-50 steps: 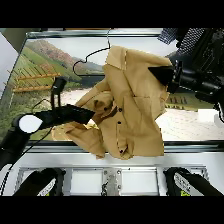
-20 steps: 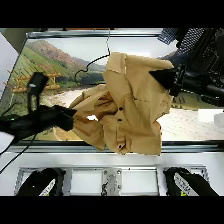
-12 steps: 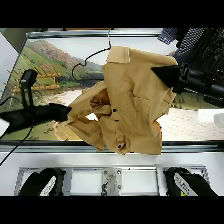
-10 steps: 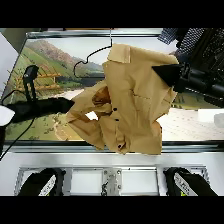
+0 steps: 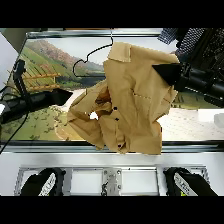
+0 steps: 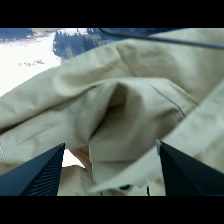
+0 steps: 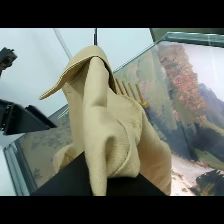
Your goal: Fold the clothes and pants, and hang the long-sleeved shirts on hangers.
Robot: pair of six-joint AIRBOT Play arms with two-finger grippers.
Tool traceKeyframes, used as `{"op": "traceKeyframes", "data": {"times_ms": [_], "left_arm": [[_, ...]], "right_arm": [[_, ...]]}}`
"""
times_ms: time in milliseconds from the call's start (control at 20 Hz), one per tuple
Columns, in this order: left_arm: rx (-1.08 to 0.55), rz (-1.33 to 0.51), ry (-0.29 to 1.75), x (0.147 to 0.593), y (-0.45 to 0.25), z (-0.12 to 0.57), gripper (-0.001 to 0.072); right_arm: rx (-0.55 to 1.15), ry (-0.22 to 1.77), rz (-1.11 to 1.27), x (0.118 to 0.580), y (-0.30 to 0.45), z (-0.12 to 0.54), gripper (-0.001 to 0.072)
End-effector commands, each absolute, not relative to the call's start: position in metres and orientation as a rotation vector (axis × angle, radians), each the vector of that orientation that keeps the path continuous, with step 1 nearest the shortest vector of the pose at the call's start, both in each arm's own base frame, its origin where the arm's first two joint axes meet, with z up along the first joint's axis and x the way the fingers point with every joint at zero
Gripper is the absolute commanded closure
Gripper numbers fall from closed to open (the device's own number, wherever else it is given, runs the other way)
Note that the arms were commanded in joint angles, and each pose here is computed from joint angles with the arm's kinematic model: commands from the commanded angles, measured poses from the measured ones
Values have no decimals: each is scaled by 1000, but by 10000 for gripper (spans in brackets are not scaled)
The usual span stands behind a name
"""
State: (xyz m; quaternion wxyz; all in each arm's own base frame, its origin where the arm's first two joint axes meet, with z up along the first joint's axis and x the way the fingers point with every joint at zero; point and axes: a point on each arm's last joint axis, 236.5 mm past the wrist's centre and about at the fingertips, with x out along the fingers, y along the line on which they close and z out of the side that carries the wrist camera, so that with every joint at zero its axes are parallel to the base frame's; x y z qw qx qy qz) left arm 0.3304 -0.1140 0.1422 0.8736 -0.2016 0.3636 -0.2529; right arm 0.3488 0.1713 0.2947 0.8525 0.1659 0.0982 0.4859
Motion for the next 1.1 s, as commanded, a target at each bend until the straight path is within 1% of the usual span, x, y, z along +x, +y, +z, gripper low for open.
{"op": "traceKeyframes", "data": {"times_ms": [0, 150, 250, 350, 450, 700, 850, 1050], "left_arm": [[-381, -535, 706, 297, -117, 135, 89], [-330, -479, 649, 282, -119, 112, 89], [-309, -453, 580, 280, -124, 110, 90], [-254, -466, 508, 277, -136, 116, 90], [-228, -492, 495, 272, -151, 118, 91], [-80, -544, 620, 271, -192, 73, 91], [-9, -543, 659, 287, -206, 65, 91], [-45, -421, 775, 320, -191, 39, 91]], "right_arm": [[351, 208, 1022, 349, 171, 295, 698], [351, 208, 1022, 349, 171, 295, 698], [351, 208, 1022, 349, 171, 295, 698], [351, 208, 1023, 349, 171, 295, 698], [351, 208, 1023, 349, 171, 295, 698], [351, 208, 1024, 349, 171, 295, 697], [351, 208, 1024, 349, 171, 295, 697], [350, 211, 1034, 346, 173, 295, 697]]}}
